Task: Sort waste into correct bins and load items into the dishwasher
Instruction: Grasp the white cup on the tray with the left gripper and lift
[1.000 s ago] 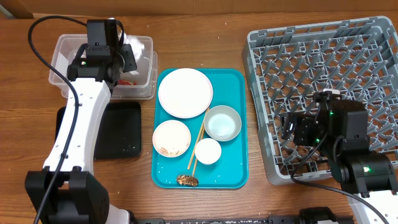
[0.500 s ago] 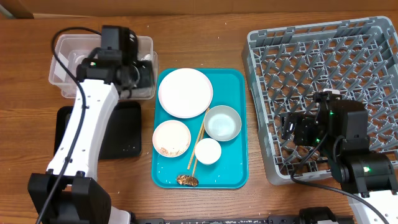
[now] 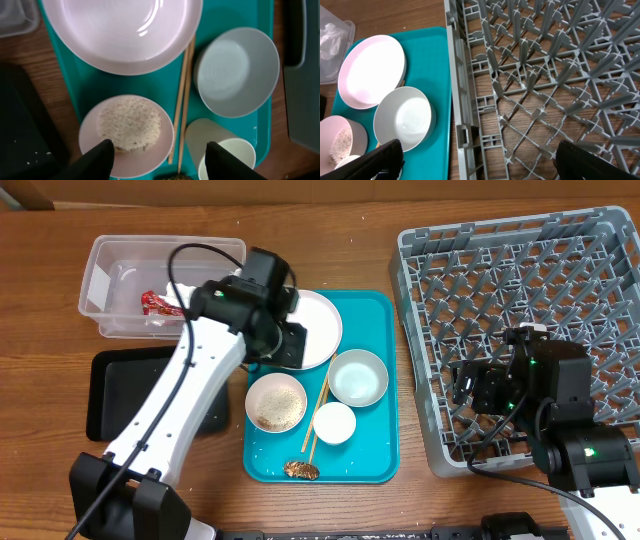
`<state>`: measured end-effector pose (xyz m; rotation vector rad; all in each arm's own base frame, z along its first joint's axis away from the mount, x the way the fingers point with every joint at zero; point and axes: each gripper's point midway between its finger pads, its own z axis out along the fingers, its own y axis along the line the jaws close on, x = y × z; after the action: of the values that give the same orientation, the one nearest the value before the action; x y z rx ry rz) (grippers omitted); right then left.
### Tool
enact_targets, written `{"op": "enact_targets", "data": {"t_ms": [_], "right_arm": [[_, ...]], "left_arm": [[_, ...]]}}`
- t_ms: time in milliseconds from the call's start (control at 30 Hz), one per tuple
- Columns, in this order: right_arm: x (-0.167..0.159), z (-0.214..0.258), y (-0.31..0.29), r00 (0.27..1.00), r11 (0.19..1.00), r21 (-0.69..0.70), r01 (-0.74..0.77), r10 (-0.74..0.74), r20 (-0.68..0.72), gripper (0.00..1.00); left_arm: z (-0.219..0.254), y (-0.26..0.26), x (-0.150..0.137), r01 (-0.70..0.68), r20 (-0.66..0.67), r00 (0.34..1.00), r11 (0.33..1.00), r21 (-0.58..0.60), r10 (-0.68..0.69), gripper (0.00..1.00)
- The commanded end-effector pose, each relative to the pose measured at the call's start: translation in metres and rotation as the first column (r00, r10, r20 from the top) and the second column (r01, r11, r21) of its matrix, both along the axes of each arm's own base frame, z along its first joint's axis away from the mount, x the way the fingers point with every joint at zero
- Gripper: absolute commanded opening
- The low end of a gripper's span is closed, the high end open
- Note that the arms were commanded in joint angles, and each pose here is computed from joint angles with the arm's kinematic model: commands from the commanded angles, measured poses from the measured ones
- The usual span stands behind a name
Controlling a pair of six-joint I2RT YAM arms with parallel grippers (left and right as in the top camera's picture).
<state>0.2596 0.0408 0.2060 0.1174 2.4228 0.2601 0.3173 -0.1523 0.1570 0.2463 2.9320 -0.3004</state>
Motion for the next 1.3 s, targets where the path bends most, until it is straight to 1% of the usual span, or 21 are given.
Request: {"op": "enact_targets", "data": {"t_ms": [0,133,200,400,467,500,533,567,600,633,667,700,733,900,967,1000,1067,1133,1167,1233,1267], "right_arm": [[0.004,0.014,0.002,0.999,1.000,0.008,-0.005,0.005,0.039,1.00],[0.003,0.014,0.002,0.999,1.000,0.008,-0.005,0.005,0.036,1.00],[0.003,0.014,0.002,0.999,1.000,0.008,-0.005,0.005,0.036,1.00],[0.003,0.014,0.002,0.999,1.000,0.008,-0.005,0.005,0.036,1.00],[0.003,0.014,0.002,0.999,1.000,0.008,-0.005,0.005,0.036,1.00],[0.003,0.014,0.002,0.999,1.000,0.008,-0.005,0.004,0.036,1.00],[0.003,0.014,0.002,0.999,1.000,0.008,-0.005,0.004,0.036,1.00],[0.003,0.014,0.002,0.999,1.000,0.008,-0.005,0.005,0.036,1.00],[0.003,0.014,0.002,0.999,1.000,0.008,-0.005,0.005,0.036,1.00],[0.003,0.014,0.002,0.999,1.000,0.008,-0.005,0.004,0.036,1.00],[0.003,0.014,0.002,0.999,1.000,0.008,-0.005,0.005,0.036,1.00],[0.003,0.014,0.002,0.999,1.000,0.008,-0.005,0.005,0.036,1.00],[0.003,0.014,0.002,0.999,1.000,0.008,-0.005,0.005,0.036,1.00],[0.003,0.014,0.002,0.999,1.000,0.008,-0.004,0.004,0.036,1.00],[0.003,0.014,0.002,0.999,1.000,0.007,-0.004,0.004,0.036,1.00],[0.004,0.014,0.001,0.999,1.000,0.005,-0.001,0.001,0.037,1.00],[0.004,0.014,-0.006,0.999,0.999,-0.024,0.030,-0.029,0.039,1.00],[0.006,0.014,-0.020,0.990,0.990,-0.035,0.137,-0.135,0.041,1.00],[0.007,0.014,-0.033,0.969,0.969,-0.024,0.244,-0.243,0.044,1.00],[0.010,0.016,-0.035,0.960,0.961,0.024,0.276,-0.277,0.046,1.00],[0.012,0.018,-0.030,0.965,0.965,0.057,0.256,-0.259,0.049,1.00]], "left_arm": [[0.002,-0.019,-0.015,0.067,-0.017,0.998,0.998,-0.006,-0.067,0.58],[-0.012,-0.034,-0.033,0.128,-0.065,0.990,0.992,0.006,-0.127,0.56],[-0.025,-0.041,-0.047,0.165,-0.094,0.982,0.986,0.018,-0.163,0.55],[-0.060,-0.048,-0.075,0.188,-0.162,0.970,0.981,0.039,-0.180,0.59],[-0.073,-0.052,-0.084,0.209,-0.176,0.964,0.977,0.029,-0.201,0.58],[-0.078,-0.053,-0.087,0.214,-0.179,0.962,0.976,0.023,-0.207,0.54],[-0.081,-0.054,-0.088,0.217,-0.181,0.961,0.976,0.018,-0.211,0.42],[-0.084,-0.056,-0.090,0.221,-0.181,0.960,0.975,0.010,-0.216,0.34],[-0.086,-0.058,-0.091,0.223,-0.182,0.958,0.975,0.000,-0.219,0.24],[-0.087,-0.058,-0.090,0.223,-0.179,0.959,0.975,-0.001,-0.220,0.19],[-0.087,-0.059,-0.089,0.223,-0.174,0.960,0.975,-0.003,-0.220,0.10],[-0.087,-0.059,-0.089,0.223,-0.172,0.960,0.975,-0.004,-0.220,0.06],[-0.087,-0.059,-0.089,0.223,-0.172,0.960,0.975,-0.004,-0.220,0.04],[-0.086,-0.058,-0.089,0.221,-0.177,0.960,0.975,-0.002,-0.218,0.04],[-0.081,-0.059,-0.090,0.222,-0.186,0.957,0.975,-0.019,-0.221,0.04],[-0.078,-0.061,-0.090,0.231,-0.187,0.954,0.972,-0.035,-0.234,0.04],[-0.059,-0.073,-0.086,0.263,-0.173,0.943,0.955,-0.141,-0.285,0.04],[-0.042,-0.080,-0.078,0.254,-0.152,0.945,0.942,-0.221,-0.291,0.04],[-0.023,-0.085,-0.067,0.224,-0.134,0.951,0.919,-0.324,-0.279,0.04],[-0.003,-0.088,-0.050,0.189,-0.102,0.961,0.877,-0.442,-0.258,0.04],[0.009,-0.089,-0.040,0.176,-0.077,0.966,0.842,-0.511,-0.248,0.04]]}}
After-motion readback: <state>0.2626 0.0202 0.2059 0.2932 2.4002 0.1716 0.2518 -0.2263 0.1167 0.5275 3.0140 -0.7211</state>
